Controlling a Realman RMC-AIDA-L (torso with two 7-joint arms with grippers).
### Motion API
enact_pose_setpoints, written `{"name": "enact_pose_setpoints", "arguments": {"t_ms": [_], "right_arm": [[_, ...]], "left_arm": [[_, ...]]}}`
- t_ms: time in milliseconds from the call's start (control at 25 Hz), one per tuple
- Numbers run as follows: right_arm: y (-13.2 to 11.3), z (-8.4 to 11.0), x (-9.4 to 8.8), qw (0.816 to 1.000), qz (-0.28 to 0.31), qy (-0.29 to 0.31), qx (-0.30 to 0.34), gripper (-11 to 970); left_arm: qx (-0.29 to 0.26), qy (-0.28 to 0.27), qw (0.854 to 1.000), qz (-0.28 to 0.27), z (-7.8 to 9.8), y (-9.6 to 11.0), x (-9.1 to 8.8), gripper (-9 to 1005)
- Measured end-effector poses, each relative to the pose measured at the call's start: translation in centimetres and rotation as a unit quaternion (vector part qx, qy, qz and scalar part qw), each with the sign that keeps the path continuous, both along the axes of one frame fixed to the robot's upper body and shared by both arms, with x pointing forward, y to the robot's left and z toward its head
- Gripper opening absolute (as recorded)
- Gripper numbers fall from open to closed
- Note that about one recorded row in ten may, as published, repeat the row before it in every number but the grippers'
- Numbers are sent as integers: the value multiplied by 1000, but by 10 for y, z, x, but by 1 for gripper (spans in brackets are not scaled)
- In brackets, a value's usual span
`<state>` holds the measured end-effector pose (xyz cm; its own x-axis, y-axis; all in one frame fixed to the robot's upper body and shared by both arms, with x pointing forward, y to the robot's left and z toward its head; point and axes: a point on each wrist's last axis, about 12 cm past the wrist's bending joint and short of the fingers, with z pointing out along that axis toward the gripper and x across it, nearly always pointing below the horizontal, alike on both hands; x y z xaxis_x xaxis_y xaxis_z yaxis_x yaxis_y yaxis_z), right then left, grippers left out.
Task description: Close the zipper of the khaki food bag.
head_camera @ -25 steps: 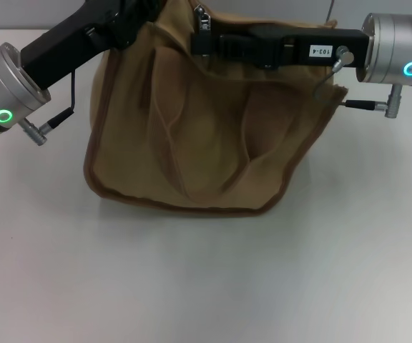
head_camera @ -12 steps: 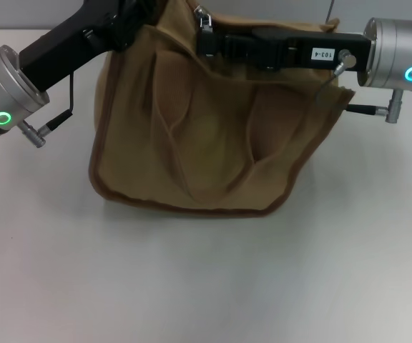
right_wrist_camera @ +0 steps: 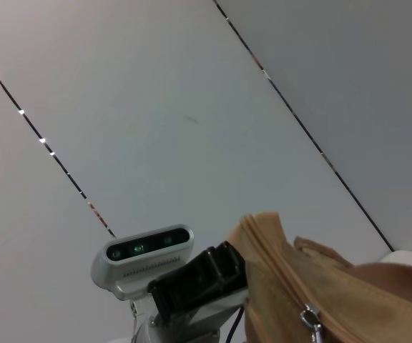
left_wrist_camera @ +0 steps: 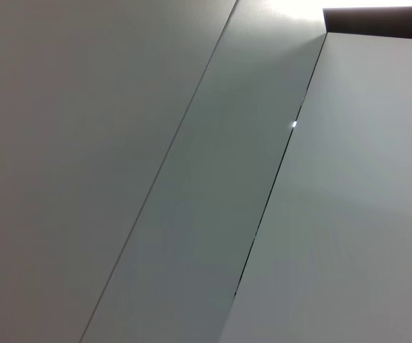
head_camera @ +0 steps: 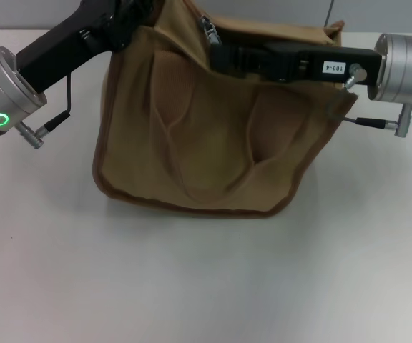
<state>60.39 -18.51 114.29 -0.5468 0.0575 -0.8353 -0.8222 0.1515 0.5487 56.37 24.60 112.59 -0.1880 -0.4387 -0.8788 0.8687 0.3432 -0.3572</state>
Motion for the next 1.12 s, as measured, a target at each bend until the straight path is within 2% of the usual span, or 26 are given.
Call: {"name": "enact_pose_setpoints", "arguments": {"t_ms": [240,520,920,1000,1120], "right_arm": [[-8,-7,-5,1000,-9,5,-1,9],[-29,-21,-17,999,-37,22,8,9],[-62,-39,-45,996,-67,40,32,8],[-79,-44,-54,994,-94,42,42,8],[-89,-47,-60,991,-114,43,47,11]], "left_arm": [[-2,1,1000,9,-1,5,-2,64],[-7,5,1000,25,-5,13,-6,72],[-8,9,999,30,-8,16,-9,83],[-8,11,999,31,-9,17,-11,85],[-8,13,999,32,-10,18,-12,89]]}}
